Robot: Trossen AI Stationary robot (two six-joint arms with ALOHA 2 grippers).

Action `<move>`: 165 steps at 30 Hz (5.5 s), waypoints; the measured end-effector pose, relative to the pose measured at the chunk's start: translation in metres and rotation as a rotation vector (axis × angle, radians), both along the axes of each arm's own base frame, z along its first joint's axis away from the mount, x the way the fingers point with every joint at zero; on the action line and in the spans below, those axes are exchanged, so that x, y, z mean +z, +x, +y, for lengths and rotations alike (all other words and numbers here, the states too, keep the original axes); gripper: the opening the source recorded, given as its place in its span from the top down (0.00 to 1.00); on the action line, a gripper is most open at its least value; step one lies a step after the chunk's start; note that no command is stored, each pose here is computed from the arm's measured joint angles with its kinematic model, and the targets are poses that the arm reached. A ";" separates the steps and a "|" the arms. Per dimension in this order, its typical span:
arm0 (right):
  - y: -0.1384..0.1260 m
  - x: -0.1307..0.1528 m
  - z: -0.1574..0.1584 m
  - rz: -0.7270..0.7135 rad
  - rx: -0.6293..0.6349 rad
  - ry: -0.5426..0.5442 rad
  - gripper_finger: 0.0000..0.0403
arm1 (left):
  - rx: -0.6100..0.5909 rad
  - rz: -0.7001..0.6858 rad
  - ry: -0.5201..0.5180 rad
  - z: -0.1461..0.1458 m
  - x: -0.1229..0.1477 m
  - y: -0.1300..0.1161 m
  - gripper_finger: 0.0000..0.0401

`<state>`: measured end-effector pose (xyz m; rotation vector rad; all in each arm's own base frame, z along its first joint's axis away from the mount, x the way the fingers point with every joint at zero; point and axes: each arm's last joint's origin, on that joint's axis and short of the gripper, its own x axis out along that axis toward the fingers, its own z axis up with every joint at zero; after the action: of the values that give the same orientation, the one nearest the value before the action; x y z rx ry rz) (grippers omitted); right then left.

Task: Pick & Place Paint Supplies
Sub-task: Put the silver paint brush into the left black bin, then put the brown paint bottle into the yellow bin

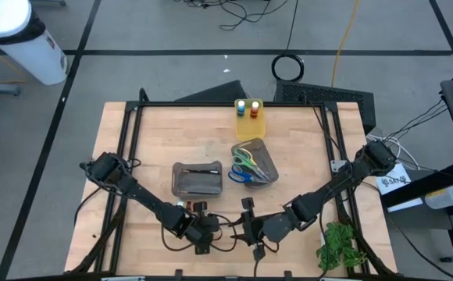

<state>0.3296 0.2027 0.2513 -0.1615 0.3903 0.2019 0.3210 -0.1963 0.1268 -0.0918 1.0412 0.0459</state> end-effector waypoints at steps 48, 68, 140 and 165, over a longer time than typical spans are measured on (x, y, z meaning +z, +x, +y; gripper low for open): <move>-0.005 -0.010 -0.003 0.121 -0.039 0.008 0.68 | 0.021 0.067 0.017 0.008 -0.013 0.003 0.99; 0.007 -0.119 -0.009 0.535 -0.195 -0.066 0.68 | 0.018 0.077 0.009 0.009 -0.015 0.002 0.99; 0.081 -0.065 -0.148 0.087 -0.286 0.198 0.66 | -0.045 -0.493 0.093 0.013 0.165 -0.064 0.92; 0.053 -0.067 -0.053 0.024 0.012 0.185 0.41 | 0.448 -0.054 0.066 0.014 0.134 -0.160 0.92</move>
<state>0.3825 0.1501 0.1839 0.0208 0.3924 0.2505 0.1610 -0.1818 0.2606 -0.2638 0.9482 0.4818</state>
